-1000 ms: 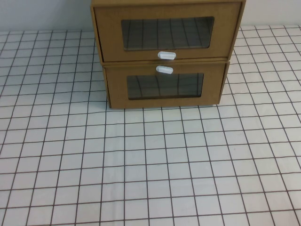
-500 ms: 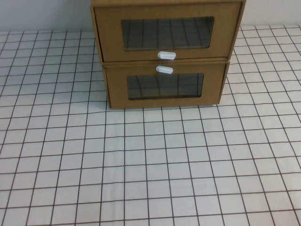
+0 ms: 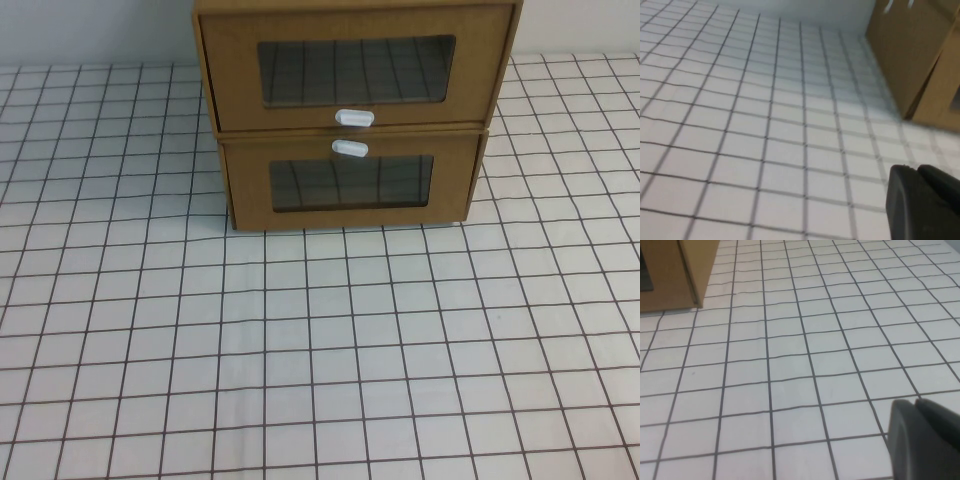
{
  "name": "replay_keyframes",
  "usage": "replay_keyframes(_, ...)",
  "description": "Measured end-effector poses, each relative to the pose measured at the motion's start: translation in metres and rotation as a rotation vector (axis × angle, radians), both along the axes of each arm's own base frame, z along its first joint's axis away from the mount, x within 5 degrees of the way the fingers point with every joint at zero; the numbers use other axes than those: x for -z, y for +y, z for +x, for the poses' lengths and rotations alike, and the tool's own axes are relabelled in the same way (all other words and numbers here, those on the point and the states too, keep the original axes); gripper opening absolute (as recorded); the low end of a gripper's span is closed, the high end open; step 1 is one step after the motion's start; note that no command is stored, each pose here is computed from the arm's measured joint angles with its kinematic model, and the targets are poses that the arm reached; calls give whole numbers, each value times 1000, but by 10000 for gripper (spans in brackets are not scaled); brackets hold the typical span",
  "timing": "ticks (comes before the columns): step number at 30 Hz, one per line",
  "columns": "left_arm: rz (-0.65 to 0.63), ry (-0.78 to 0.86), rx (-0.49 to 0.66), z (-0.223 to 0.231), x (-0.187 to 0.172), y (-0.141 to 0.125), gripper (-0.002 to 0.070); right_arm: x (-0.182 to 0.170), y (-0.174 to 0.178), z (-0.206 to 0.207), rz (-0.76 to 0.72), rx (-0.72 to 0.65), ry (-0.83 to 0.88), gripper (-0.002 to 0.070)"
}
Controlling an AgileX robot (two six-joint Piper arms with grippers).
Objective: Open the shoe box
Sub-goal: 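Pull the top drawer of the cardboard box fully open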
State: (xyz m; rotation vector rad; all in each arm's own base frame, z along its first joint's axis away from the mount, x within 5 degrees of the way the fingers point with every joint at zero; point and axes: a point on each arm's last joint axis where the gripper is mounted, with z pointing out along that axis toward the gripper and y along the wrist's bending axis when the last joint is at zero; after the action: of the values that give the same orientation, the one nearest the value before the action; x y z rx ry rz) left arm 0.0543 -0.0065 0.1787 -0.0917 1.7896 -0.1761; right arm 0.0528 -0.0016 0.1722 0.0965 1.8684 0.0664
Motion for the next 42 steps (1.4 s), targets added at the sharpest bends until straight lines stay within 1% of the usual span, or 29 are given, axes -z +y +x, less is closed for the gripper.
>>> replay_keyframes(3,-261,-78,-19,1,-9,-2,-5,0,0,0,2,0,0,-14)
replay_keyframes(6,-459,-146,-48,2,-17,-1,-5,0,0,0,2,0,0,-14)
replay_keyframes(10,-557,-211,-85,2,-22,3,-5,0,0,0,2,0,0,-14)
replay_keyframes(16,-577,-214,-88,2,-23,3,-5,0,0,0,2,0,0,-14)
replay_keyframes(18,-552,-192,-51,1,-28,0,-5,0,0,0,2,0,0,-14)
replay_keyframes(22,-366,-114,65,1,-68,-10,-5,0,0,0,2,0,0,-13)
replay_keyframes(26,-175,88,194,20,-111,-21,-5,0,0,0,2,0,0,-14)
replay_keyframes(28,-80,201,284,35,-132,-26,-5,0,0,0,2,0,0,-13)
replay_keyframes(31,20,288,402,63,-165,-32,-5,0,0,0,2,0,0,-13)
replay_keyframes(32,42,299,432,74,-172,-33,-5,0,0,0,2,0,0,-13)
replay_keyframes(35,71,260,498,106,-205,-38,-5,0,0,0,2,0,0,-14)
replay_keyframes(39,83,194,563,155,-251,-43,-5,0,0,0,2,0,0,-14)
replay_keyframes(42,69,185,611,198,-270,-47,-5,0,0,0,2,0,0,-14)
